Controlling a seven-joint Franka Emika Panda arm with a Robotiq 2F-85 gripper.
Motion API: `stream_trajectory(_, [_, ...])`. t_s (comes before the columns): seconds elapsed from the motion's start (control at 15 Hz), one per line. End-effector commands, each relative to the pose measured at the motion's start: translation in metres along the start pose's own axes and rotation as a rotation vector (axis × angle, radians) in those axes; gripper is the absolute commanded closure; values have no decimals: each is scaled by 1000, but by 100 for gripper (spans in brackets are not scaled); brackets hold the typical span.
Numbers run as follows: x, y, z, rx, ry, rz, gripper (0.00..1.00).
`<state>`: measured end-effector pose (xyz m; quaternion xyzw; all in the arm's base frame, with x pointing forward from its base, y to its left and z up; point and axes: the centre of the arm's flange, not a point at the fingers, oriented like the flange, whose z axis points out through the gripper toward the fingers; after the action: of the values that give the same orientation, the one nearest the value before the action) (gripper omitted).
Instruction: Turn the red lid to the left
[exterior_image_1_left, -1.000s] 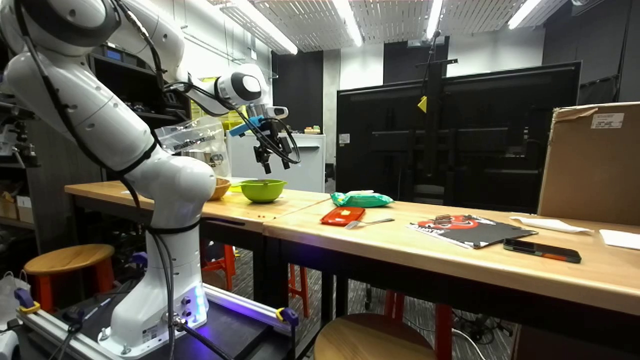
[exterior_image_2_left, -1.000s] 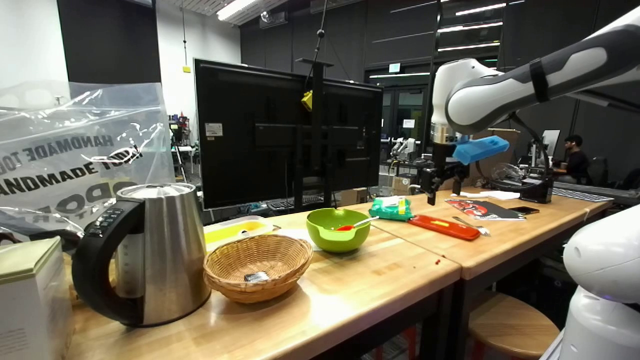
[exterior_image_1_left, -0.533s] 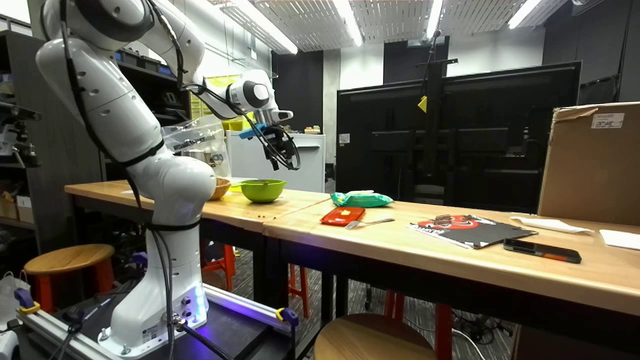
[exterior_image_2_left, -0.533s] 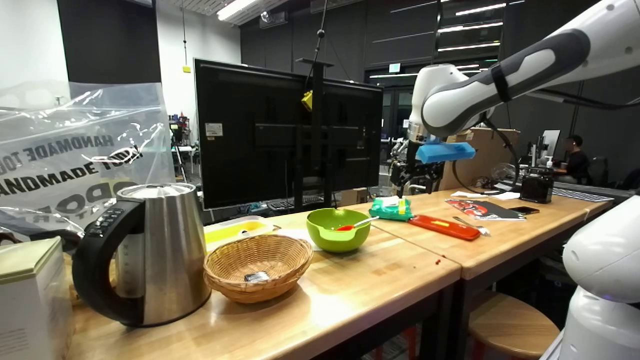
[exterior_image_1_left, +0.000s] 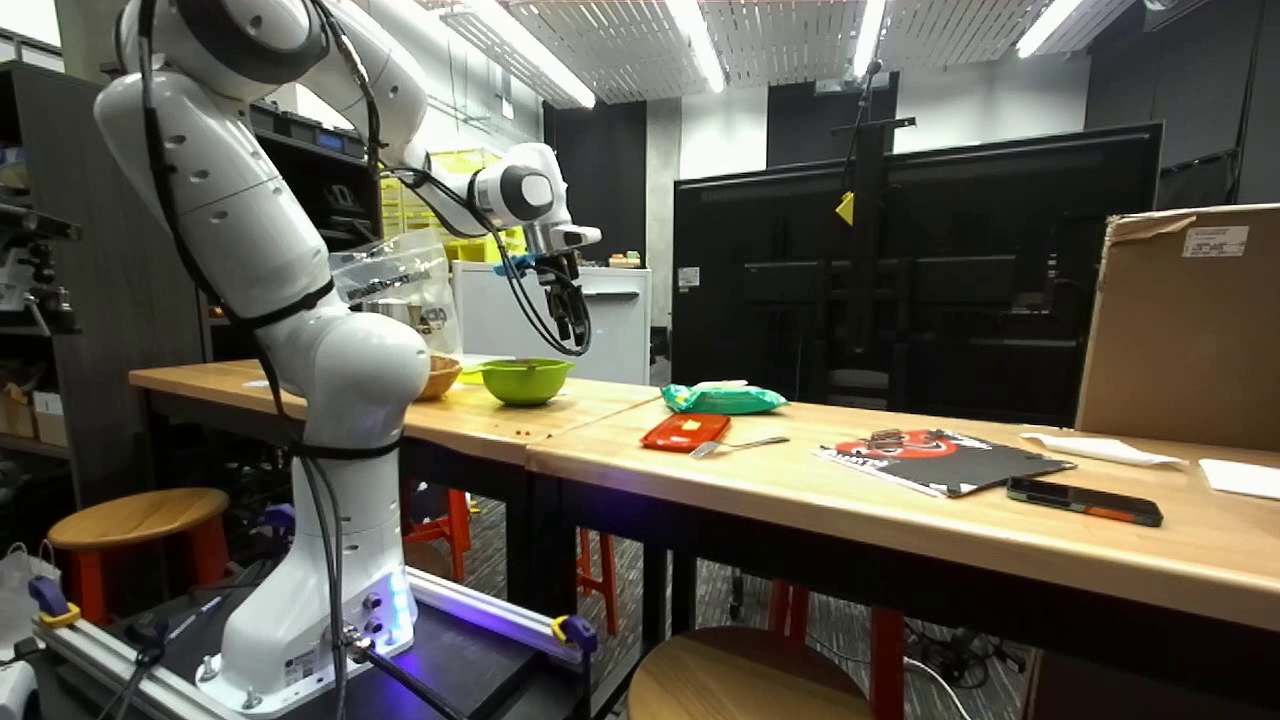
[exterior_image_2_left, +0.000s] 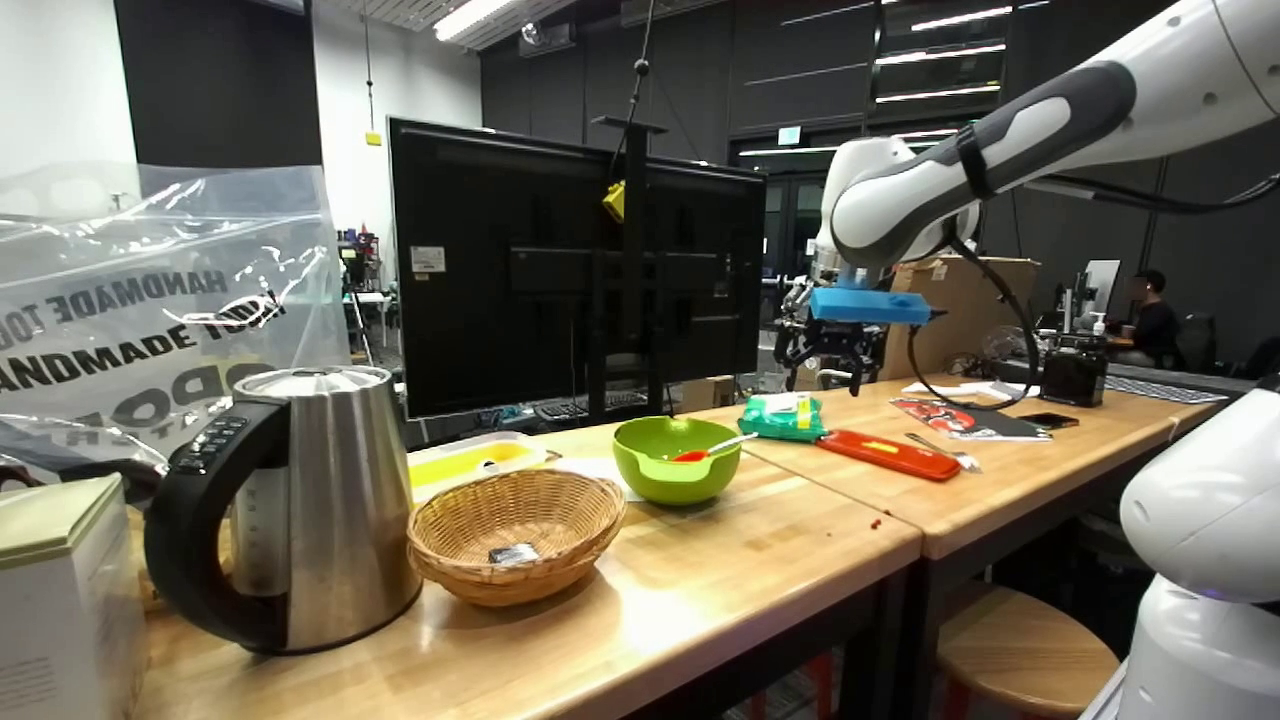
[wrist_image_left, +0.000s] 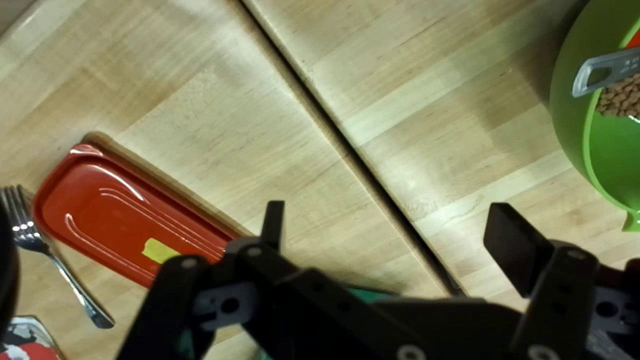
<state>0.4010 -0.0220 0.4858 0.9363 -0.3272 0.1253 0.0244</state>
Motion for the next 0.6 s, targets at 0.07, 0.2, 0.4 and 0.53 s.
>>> stream_trajectory(0.07, [4, 10, 7, 63, -17, 166, 0])
stream_trajectory(0.2, [4, 15, 11, 90, -35, 233, 0])
stream_trajectory(0.4, [2, 23, 21, 125, -63, 316, 0])
stream_trajectory(0.53, [-1, 27, 29, 143, -77, 353, 0])
